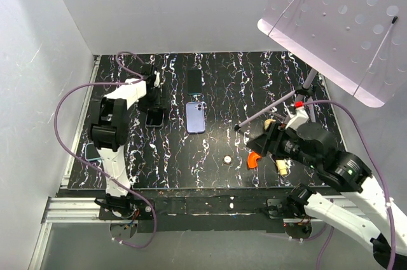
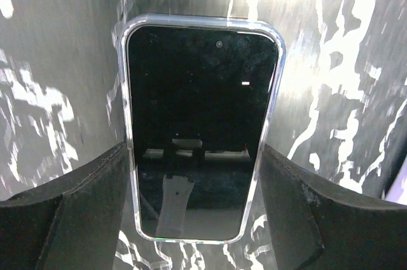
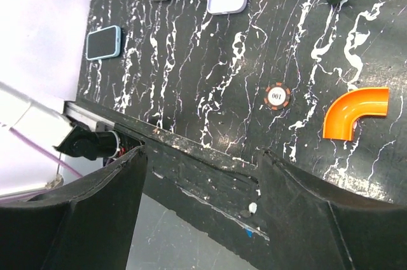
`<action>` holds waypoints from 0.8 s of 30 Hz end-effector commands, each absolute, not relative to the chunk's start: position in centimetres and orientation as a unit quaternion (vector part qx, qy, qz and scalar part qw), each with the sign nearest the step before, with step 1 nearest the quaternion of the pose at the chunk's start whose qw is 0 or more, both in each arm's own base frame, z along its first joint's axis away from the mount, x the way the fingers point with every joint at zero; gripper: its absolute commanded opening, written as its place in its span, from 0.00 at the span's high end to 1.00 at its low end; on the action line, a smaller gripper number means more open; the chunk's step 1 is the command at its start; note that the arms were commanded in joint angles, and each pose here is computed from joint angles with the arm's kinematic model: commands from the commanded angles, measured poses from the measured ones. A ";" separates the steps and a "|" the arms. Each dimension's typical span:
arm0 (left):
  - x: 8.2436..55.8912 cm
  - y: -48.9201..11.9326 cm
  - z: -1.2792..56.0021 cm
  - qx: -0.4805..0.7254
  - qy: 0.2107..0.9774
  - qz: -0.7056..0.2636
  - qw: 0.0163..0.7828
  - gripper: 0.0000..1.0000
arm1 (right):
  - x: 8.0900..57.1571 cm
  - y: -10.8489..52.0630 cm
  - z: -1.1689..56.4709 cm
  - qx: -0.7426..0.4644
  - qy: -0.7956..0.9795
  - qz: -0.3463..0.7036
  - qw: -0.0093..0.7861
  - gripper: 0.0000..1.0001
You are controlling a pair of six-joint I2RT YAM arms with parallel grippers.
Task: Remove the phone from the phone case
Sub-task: Pick up the phone at the center of the board, then adjust the phone.
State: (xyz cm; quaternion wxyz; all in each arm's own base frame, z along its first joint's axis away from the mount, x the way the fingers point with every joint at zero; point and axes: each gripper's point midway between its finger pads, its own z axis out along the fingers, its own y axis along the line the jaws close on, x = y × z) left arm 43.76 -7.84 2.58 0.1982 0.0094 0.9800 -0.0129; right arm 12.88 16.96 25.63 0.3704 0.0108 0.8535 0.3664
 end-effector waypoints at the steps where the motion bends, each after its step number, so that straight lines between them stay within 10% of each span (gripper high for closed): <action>1: 39.5 -8.6 7.4 -0.040 0.977 -0.032 0.206 1.00 | 14.7 18.8 25.0 -0.009 0.866 0.345 0.363 0.23; 13: 31.2 -12.5 18.5 0.021 0.907 -0.133 0.400 1.00 | 18.4 25.8 25.2 -0.050 0.889 0.398 0.223 0.12; 24: 23.9 -20.5 21.4 0.183 0.820 -0.232 0.490 1.00 | 20.0 33.2 29.2 -0.124 0.852 0.488 0.143 0.23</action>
